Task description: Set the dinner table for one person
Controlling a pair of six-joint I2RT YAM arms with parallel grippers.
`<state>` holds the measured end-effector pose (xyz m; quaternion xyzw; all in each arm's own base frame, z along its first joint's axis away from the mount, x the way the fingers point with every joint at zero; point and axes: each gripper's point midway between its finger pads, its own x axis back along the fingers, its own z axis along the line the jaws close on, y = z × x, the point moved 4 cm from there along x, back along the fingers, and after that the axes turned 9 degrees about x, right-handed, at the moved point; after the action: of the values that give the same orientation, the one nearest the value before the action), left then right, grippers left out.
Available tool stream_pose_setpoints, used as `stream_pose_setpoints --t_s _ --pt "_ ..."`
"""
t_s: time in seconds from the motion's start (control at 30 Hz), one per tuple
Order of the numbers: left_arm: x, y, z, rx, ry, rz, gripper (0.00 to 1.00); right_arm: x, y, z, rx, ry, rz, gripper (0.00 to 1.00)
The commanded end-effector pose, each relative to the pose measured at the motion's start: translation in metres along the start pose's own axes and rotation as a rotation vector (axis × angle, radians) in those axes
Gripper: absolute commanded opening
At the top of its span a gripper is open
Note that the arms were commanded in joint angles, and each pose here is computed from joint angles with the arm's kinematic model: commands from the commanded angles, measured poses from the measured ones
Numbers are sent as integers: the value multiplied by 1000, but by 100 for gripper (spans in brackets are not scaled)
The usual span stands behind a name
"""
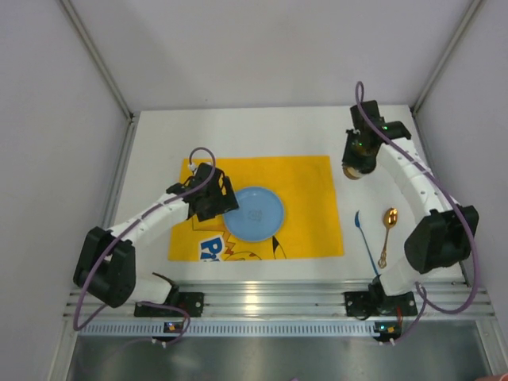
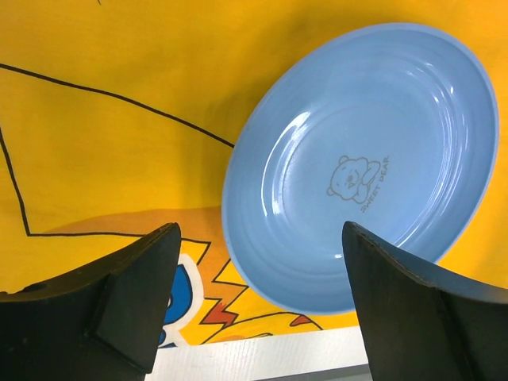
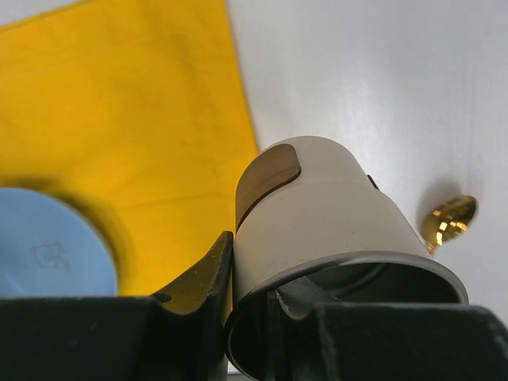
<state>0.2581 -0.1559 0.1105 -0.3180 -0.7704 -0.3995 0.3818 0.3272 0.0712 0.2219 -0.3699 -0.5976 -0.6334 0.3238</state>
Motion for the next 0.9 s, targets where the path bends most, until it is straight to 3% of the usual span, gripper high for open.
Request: stream_pose_setpoints --t_s 0.0,0.13,0.3,0.57,0.67,0.7,0.77,0.8,0.87 --pt "20 13 -11 8 -39 -58 87 -17 6 52 49 116 41 0" --pt "30 13 -5 15 -37 -82 87 -48 19 94 101 120 67 0" --pt "41 11 4 25 -27 -100 87 -97 25 113 97 79 117 0" --pt "61 10 22 27 5 -156 87 -136 29 144 84 134 155 0" --pt "65 12 28 19 28 -177 87 -141 24 149 89 147 170 23" --pt "66 12 30 19 36 -180 87 -143 22 149 94 146 175 48" --pt "67 12 31 12 38 -182 87 -143 21 149 95 143 175 68" --pt "66 12 31 12 38 -182 87 -141 23 148 99 144 170 83" --pt "63 11 30 8 39 -173 87 -134 28 147 100 143 147 91"
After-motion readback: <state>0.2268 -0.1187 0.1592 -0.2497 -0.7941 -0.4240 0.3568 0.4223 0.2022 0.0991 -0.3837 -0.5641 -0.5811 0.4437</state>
